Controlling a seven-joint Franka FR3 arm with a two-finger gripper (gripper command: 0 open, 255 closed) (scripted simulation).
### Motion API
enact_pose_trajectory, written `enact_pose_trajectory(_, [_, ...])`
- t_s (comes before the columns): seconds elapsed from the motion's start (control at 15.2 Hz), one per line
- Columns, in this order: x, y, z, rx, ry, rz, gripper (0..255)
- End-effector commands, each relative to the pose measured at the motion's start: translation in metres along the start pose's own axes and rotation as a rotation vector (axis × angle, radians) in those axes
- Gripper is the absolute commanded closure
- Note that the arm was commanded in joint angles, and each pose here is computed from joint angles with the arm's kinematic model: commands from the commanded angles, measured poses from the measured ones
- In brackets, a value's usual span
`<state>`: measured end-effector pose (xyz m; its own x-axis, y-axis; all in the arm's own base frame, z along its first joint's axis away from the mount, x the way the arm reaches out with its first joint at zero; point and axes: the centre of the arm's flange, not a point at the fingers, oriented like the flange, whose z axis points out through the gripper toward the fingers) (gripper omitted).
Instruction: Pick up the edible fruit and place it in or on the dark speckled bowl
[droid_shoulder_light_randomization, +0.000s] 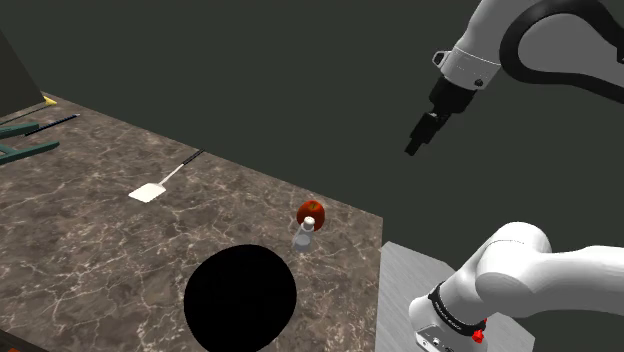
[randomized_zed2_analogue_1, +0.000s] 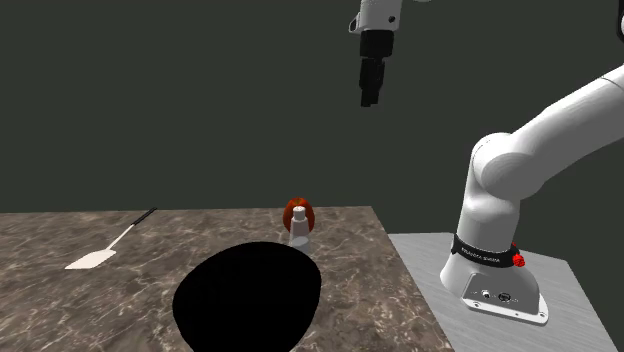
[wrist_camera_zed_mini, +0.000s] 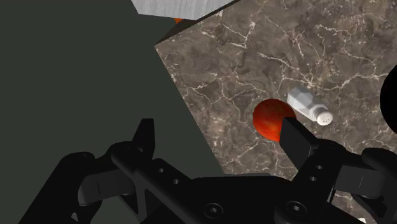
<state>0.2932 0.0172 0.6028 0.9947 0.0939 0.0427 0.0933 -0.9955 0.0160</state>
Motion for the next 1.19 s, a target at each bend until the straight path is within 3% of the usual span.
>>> enact_pose_trajectory(0.0, [0.0,0.0,0.0,0.0,0.0,0.0,0])
enact_pose_trajectory(1.12, [0.086,-0.137,0.149,-0.002,0.078,-0.071,0])
